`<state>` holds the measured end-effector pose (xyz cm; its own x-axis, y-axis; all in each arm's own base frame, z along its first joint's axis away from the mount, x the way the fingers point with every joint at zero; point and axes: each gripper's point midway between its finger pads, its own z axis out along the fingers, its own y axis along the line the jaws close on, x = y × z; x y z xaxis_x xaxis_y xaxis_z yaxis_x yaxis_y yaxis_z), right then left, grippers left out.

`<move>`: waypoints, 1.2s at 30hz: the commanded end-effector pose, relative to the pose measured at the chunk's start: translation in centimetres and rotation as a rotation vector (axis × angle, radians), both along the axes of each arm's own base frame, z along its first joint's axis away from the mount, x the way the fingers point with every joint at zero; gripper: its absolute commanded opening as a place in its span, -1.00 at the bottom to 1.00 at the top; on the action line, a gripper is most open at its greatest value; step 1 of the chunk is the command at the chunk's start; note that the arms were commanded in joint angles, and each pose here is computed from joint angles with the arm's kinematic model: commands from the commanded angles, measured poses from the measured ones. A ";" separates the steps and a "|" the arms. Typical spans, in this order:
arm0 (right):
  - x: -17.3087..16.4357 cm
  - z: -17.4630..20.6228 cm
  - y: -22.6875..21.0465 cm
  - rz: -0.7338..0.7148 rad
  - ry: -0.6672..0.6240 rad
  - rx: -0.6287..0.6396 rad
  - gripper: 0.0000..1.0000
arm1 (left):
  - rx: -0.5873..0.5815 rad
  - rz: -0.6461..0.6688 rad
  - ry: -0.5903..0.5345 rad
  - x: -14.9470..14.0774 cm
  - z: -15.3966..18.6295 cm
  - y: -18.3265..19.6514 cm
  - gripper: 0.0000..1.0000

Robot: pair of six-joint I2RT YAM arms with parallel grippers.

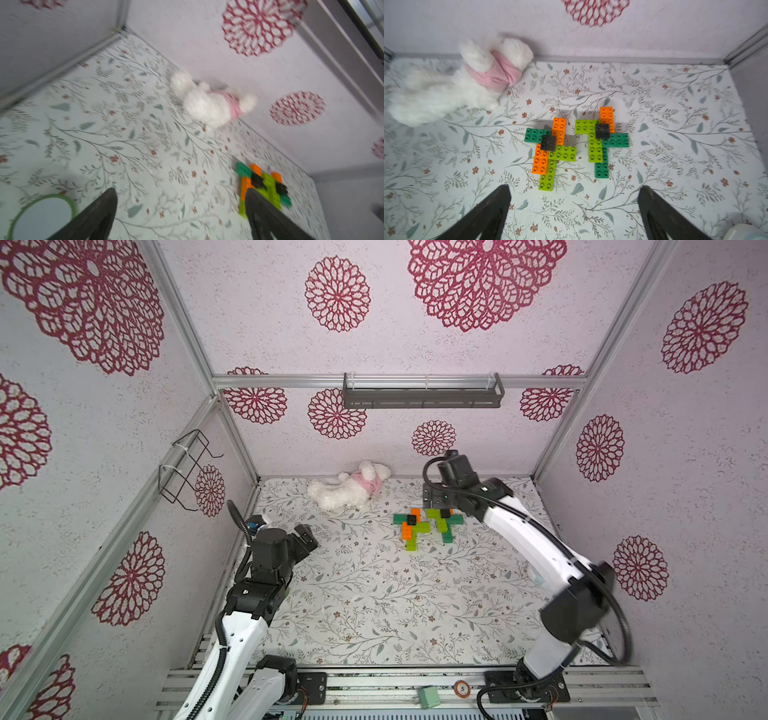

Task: Assemble a small pinwheel with lego
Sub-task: Place the lego brick at the center of the board, then reset both arms

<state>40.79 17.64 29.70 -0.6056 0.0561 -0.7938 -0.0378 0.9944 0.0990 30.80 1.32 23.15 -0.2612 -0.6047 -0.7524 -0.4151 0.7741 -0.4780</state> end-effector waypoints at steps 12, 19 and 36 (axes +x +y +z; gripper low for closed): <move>-6.2 -8.1 -18.9 -0.406 -0.394 -0.054 0.98 | 0.531 0.392 -0.035 -2.0 -4.7 9.8 0.94; -6.0 -13.1 -22.7 -0.440 -0.414 -0.144 0.98 | 0.526 0.173 -0.134 3.4 -7.6 9.3 0.94; -3.3 -18.4 -20.9 -0.284 -0.445 -0.164 0.98 | 0.567 0.147 -0.026 7.5 -10.8 9.9 0.94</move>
